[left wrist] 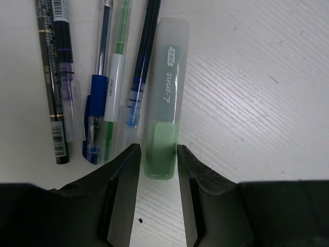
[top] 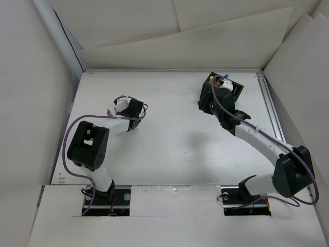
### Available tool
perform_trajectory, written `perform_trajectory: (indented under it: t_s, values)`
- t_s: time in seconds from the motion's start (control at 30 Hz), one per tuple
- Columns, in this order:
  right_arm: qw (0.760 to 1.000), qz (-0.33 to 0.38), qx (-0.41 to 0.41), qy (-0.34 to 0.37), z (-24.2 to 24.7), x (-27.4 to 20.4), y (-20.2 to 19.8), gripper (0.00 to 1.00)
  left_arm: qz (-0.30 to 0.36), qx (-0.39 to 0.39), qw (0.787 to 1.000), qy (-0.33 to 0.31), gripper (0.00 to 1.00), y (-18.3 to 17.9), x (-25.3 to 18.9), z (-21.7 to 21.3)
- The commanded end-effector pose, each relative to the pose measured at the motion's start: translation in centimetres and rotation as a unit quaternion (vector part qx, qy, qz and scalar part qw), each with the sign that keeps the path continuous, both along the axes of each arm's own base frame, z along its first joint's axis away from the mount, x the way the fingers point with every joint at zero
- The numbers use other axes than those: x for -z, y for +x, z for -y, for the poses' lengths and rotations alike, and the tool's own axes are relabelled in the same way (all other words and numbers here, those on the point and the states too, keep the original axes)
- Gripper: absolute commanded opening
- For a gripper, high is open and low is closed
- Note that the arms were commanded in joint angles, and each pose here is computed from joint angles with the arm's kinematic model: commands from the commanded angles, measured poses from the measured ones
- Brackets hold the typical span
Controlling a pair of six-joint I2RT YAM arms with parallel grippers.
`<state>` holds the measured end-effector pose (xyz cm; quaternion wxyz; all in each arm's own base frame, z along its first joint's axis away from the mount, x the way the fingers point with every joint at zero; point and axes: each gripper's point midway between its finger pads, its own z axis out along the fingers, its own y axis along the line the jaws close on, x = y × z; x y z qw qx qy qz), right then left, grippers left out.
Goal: Sort the stationery into containers
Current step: Pick up the pen from the center of the board.
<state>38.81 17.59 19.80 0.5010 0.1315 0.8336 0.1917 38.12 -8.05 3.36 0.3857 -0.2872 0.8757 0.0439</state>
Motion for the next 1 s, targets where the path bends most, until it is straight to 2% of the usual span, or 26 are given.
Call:
perform_trajectory:
  t_s: [0.0,0.27,0.4,0.53,0.57,0.67,0.8,0.83,0.97]
  values:
    - [0.999,0.036,0.001,0.022,-0.2,-2.3,0.6,0.4,-0.009,0.001,1.0,0.001,0.32,0.0,0.6,0.1]
    - [0.999,0.036,0.001,0.022,-0.2,-2.3,0.6,0.4,-0.004,0.019,1.0,-0.011,0.29,0.4,0.4,0.9]
    - [0.999,0.036,0.001,0.022,-0.2,-2.3,0.6,0.44,-0.003,0.031,0.999,-0.015,0.19,0.3,0.6,1.4]
    - [0.999,0.036,0.001,0.022,-0.2,-2.3,0.6,0.55,-0.004,0.048,0.999,-0.012,0.02,0.0,0.6,2.4]
    - [0.999,0.036,0.001,0.022,-0.2,-2.3,0.6,0.57,0.0,0.053,0.999,-0.013,0.0,0.2,0.3,2.9]
    - [0.999,0.034,-0.01,0.026,-0.6,-2.3,0.5,0.62,0.005,0.089,0.996,-0.03,0.0,0.3,-0.2,4.6]
    - [0.998,0.035,-0.04,0.033,-1.9,-2.5,0.3,0.67,0.045,0.13,0.988,-0.064,0.0,0.4,-3.1,6.8]
    - [0.998,0.035,-0.047,0.03,-2.1,-2.5,0.2,0.71,0.053,0.143,0.986,-0.068,0.0,0.4,-3.7,7.4]
    - [0.995,0.021,-0.086,0.042,-3.5,-1.9,-0.2,0.82,0.092,0.232,0.963,-0.106,0.0,-0.5,-6.4,11.3]
